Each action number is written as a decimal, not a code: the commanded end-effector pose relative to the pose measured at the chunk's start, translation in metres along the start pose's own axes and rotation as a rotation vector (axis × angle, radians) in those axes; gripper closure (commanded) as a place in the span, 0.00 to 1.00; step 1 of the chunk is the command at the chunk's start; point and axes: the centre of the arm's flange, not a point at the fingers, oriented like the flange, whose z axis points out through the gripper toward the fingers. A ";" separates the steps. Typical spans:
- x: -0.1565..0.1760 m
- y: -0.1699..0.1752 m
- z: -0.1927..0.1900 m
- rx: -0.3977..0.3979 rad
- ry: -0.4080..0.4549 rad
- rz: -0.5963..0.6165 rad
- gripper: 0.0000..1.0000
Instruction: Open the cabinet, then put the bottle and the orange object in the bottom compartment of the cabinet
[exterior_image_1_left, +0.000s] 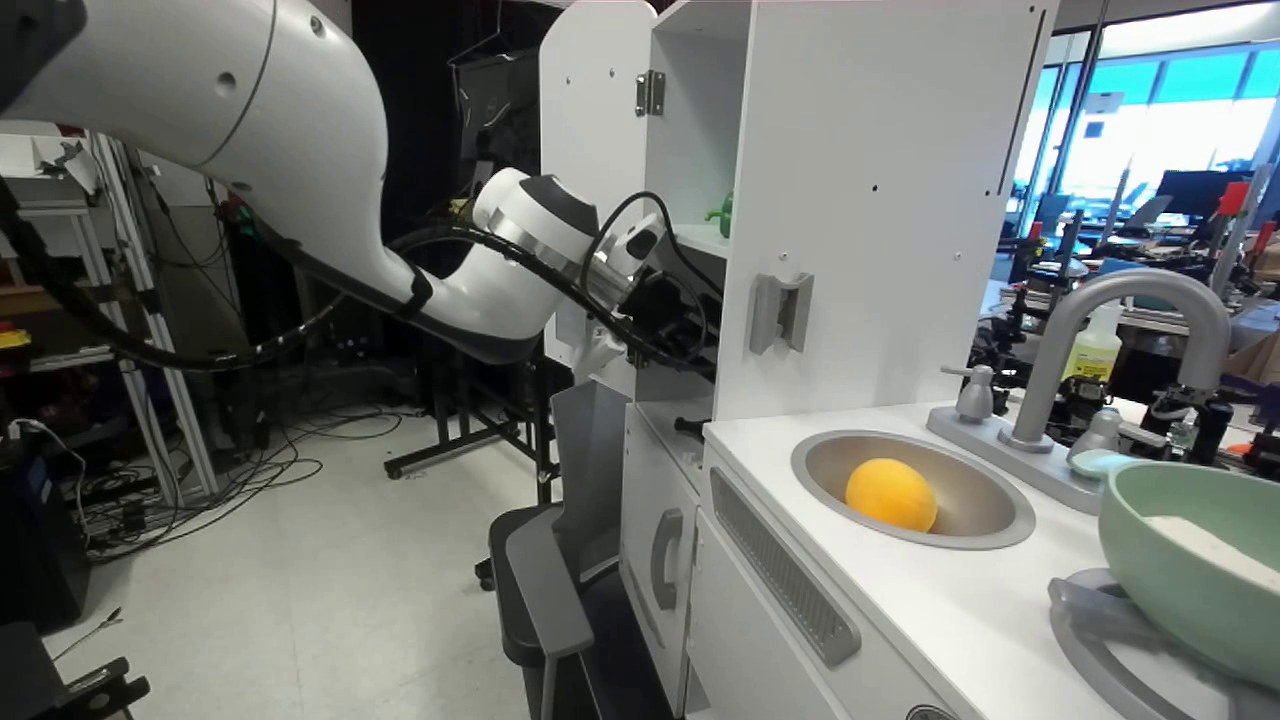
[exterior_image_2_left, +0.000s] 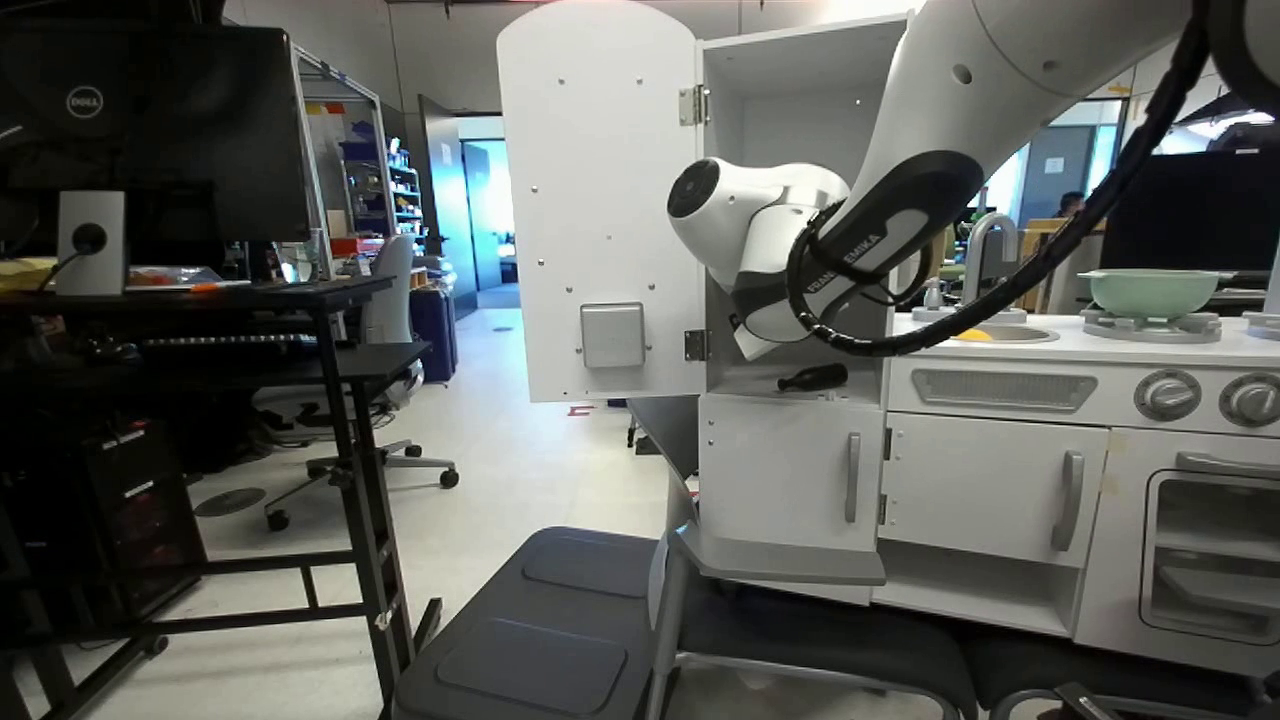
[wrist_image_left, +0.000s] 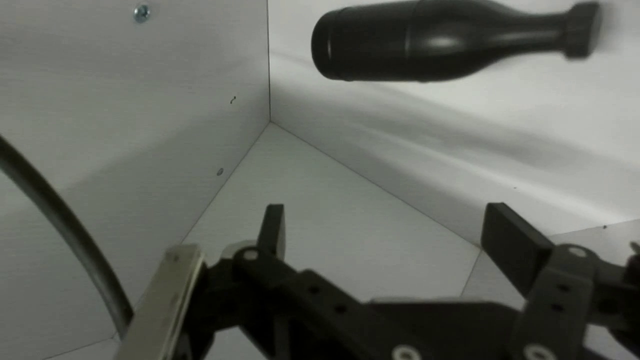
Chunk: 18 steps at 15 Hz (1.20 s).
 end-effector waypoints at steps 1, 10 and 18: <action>0.029 -0.012 0.006 0.000 0.018 0.002 0.00; 0.027 0.010 -0.087 0.208 -0.067 -0.299 0.00; 0.034 0.062 -0.177 0.378 -0.257 -0.594 0.00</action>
